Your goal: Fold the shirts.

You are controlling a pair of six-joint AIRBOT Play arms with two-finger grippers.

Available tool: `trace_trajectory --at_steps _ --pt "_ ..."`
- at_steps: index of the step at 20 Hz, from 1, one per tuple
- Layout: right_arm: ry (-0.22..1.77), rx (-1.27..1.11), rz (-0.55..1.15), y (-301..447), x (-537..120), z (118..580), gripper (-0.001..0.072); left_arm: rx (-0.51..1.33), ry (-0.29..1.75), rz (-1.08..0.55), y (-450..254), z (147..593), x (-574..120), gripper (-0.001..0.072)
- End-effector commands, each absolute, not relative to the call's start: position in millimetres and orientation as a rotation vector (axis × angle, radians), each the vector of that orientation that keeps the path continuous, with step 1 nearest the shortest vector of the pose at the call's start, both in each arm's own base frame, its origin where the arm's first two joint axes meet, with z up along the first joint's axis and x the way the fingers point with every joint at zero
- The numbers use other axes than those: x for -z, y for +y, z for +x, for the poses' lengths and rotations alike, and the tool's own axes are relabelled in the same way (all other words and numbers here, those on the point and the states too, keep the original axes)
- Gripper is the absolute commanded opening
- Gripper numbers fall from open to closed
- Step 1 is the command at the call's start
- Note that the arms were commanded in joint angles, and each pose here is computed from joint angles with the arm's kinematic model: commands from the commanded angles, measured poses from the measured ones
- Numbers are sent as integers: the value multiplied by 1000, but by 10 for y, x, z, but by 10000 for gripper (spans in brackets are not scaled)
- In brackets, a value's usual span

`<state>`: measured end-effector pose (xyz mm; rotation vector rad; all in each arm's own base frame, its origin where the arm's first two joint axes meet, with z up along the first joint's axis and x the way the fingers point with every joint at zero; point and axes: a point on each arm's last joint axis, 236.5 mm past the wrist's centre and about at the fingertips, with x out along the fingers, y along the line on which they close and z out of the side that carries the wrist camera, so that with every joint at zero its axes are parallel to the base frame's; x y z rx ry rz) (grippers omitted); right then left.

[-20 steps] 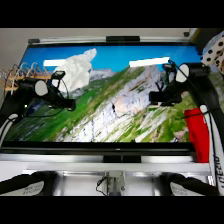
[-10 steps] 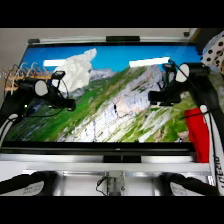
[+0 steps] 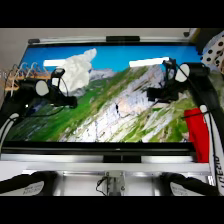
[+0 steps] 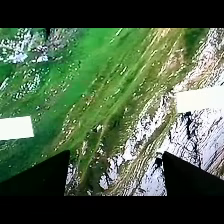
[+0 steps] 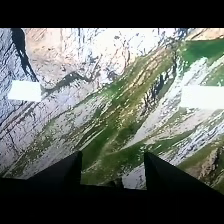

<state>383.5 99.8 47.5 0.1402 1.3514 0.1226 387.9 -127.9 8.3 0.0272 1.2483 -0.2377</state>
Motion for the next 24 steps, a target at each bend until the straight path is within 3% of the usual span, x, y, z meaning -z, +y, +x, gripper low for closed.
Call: trace_trajectory --at_steps 1,4,7,10,16,17,18,19,21,24 --pt "1282 -122 148 1009 -516 3995 513 220 1100 1 -1287 4324 -165 707" --pt "1222 -122 169 1035 -565 4129 512 111 1077 28 -855 4994 -177 707" --pt "1180 -139 196 1099 -614 4218 511 -11 1195 -15 -263 5451 57 707" --pt "1180 -150 212 1137 -622 4217 512 -116 1303 -123 93 5595 414 711" --pt "1178 -156 219 1156 -628 4219 511 -9 1235 -326 -291 5809 800 708" --pt "1179 -156 220 1158 -628 4217 512 16 1195 -375 -385 5901 746 568" --pt "1182 -159 224 1169 -629 4210 512 37 1164 -414 -458 5970 672 170" --pt "1186 -168 233 1195 -632 4200 512 63 1139 -452 -538 6029 560 31" --pt "1193 -215 239 1284 -659 4158 512 156 1067 -462 -723 6113 155 31" --pt "1152 -259 221 1310 -916 4051 512 333 824 -241 -1035 6023 -1114 30"
